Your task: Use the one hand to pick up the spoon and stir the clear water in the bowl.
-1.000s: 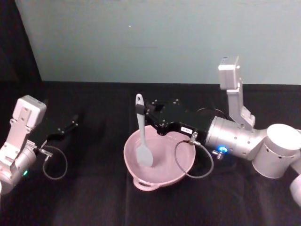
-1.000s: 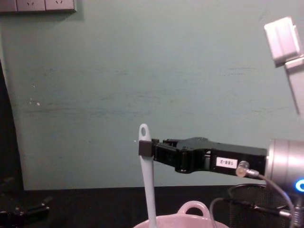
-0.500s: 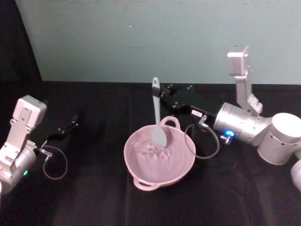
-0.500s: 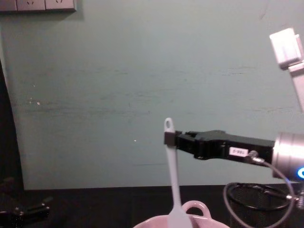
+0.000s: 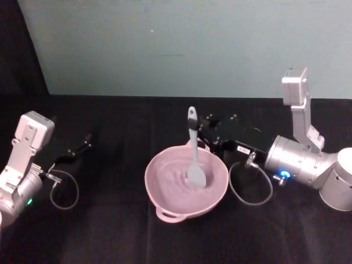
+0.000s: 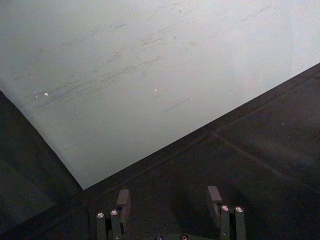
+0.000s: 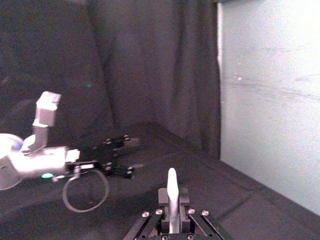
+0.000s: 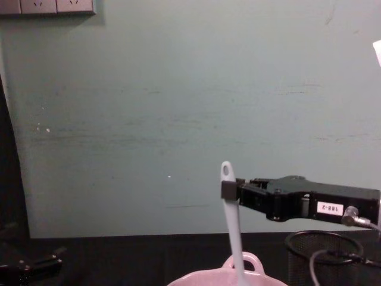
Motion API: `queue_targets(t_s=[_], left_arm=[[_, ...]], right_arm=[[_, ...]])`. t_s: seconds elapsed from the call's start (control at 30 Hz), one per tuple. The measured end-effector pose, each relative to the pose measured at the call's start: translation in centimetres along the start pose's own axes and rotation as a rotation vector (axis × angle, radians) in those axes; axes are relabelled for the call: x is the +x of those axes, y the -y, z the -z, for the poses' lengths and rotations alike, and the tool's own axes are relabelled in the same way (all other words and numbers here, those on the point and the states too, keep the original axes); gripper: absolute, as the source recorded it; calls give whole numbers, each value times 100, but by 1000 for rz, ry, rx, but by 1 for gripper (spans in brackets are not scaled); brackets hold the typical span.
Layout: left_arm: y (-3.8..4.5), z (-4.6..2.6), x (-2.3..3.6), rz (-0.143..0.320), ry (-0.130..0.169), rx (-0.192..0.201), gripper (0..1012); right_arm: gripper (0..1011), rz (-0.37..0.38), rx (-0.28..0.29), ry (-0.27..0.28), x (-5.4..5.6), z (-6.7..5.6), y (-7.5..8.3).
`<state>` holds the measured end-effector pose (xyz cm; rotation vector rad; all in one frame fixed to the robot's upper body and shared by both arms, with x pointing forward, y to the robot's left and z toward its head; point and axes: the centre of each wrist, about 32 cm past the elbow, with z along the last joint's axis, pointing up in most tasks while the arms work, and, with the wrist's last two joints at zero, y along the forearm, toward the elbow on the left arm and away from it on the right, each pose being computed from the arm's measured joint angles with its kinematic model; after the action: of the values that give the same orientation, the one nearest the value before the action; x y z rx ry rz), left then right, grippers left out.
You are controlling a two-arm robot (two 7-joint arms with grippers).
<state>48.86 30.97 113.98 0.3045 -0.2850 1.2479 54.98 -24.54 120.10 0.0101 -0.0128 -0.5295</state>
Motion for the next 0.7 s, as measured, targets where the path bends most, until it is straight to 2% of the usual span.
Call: queue_targets(t_s=[0.13,0.33,0.53,0.67,0.7], left_arm=[[0,0,0,0,0,0,1005],[0,0,0,0,0,0,1005],[0,0,0,0,0,0,1005],[0,0,0,0,0,0,1005],[0,0,0,0,0,0,1005]], right_arm=[[117,-52,3,0,-138,-3,-41],[117,-103,33,7,-218,-12,-177],[117,-108,47,2,-167,14,-289],[117,-79,59,-10,-14,56,-396],[117,-79,59,-10,-14,56,-396]])
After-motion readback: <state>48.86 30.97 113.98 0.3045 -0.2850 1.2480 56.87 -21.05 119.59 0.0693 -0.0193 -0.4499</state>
